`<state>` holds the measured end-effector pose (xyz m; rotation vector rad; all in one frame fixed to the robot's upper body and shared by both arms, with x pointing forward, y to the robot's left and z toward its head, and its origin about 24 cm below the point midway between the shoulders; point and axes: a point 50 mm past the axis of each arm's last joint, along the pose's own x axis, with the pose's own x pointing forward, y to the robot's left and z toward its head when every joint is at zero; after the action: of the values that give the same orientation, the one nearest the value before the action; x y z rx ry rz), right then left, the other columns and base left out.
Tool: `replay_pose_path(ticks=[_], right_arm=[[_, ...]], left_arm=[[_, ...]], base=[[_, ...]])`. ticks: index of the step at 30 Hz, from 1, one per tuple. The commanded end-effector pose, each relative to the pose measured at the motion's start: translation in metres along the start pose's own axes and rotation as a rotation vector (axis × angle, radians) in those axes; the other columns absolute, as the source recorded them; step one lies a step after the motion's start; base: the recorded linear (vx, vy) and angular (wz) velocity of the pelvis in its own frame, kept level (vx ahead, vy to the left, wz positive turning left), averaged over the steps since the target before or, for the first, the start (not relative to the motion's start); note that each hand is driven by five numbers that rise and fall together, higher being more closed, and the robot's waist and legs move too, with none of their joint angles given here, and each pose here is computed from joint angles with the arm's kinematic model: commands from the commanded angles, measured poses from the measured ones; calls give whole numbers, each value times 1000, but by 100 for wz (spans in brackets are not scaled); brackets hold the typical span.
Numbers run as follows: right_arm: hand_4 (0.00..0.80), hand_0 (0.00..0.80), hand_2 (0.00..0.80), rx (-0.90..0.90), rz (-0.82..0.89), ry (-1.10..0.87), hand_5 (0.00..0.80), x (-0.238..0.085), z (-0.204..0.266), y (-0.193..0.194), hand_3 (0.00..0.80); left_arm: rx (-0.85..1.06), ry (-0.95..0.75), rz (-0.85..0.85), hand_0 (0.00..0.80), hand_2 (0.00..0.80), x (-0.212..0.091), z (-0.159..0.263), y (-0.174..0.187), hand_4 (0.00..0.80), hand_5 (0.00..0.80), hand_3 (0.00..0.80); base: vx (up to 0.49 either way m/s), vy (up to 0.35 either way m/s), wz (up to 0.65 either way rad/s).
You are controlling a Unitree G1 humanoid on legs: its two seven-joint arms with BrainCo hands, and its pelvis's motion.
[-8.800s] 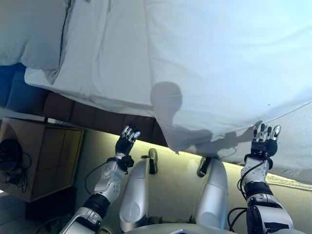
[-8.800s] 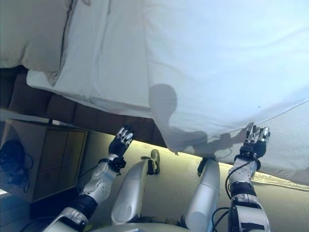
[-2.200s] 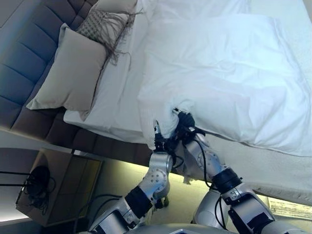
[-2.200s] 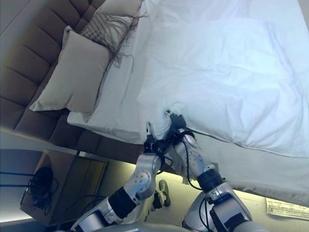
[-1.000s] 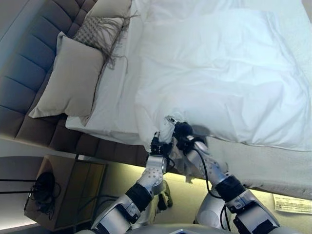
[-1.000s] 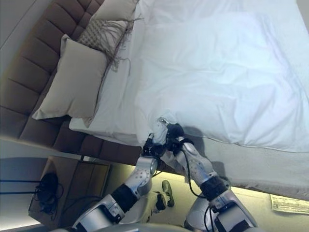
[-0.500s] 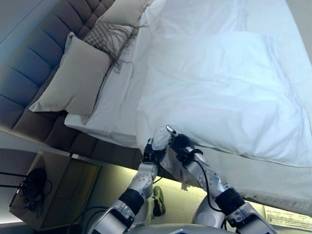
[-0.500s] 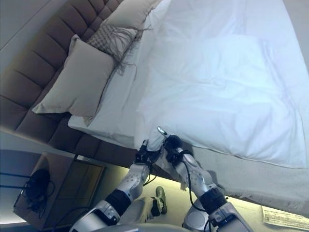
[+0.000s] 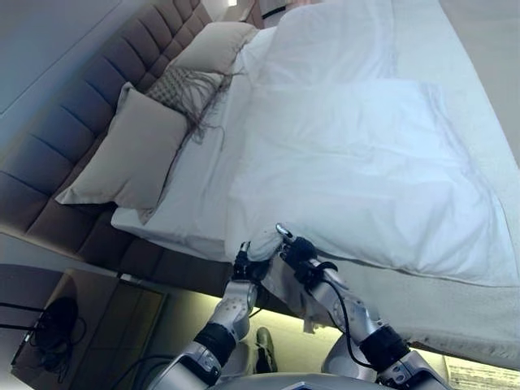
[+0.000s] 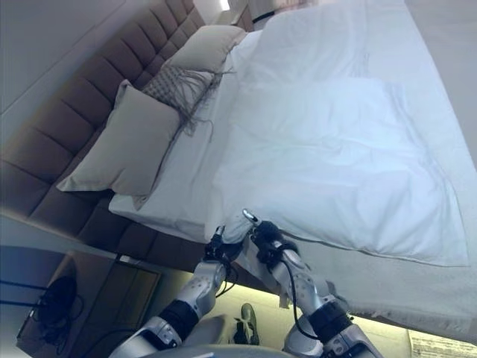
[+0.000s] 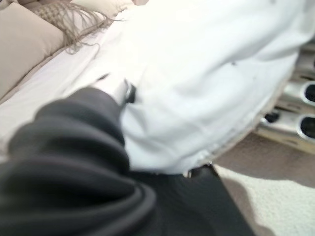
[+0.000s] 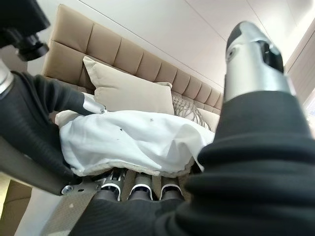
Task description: Make the bed neatly
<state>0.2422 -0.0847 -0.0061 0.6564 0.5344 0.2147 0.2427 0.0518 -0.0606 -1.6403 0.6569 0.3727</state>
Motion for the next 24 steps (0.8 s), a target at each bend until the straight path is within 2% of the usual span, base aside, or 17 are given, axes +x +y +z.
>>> replay_pose_path(ticks=[1,7,13,24], right_arm=[[0,0,0,32,80,-250,0,-1,49,27,0],[0,0,0,-17,-74,-291,0,-8,68,-12,0],[0,0,0,46,-144,-314,0,-27,78,-61,0],[0,0,0,64,-140,-297,0,-35,80,-68,0]], left_arm=[[-202,110,-142,800,800,-6,-59,-25,800,800,800],[-214,94,-223,800,800,-6,-54,-40,800,800,800],[-227,56,-237,800,800,-6,-37,-40,800,800,800],[-236,33,-235,800,800,-4,-33,-37,800,800,800]], base=[[-230,-27,-1],[-145,-28,-7],[18,-27,-10],[43,47,-8]])
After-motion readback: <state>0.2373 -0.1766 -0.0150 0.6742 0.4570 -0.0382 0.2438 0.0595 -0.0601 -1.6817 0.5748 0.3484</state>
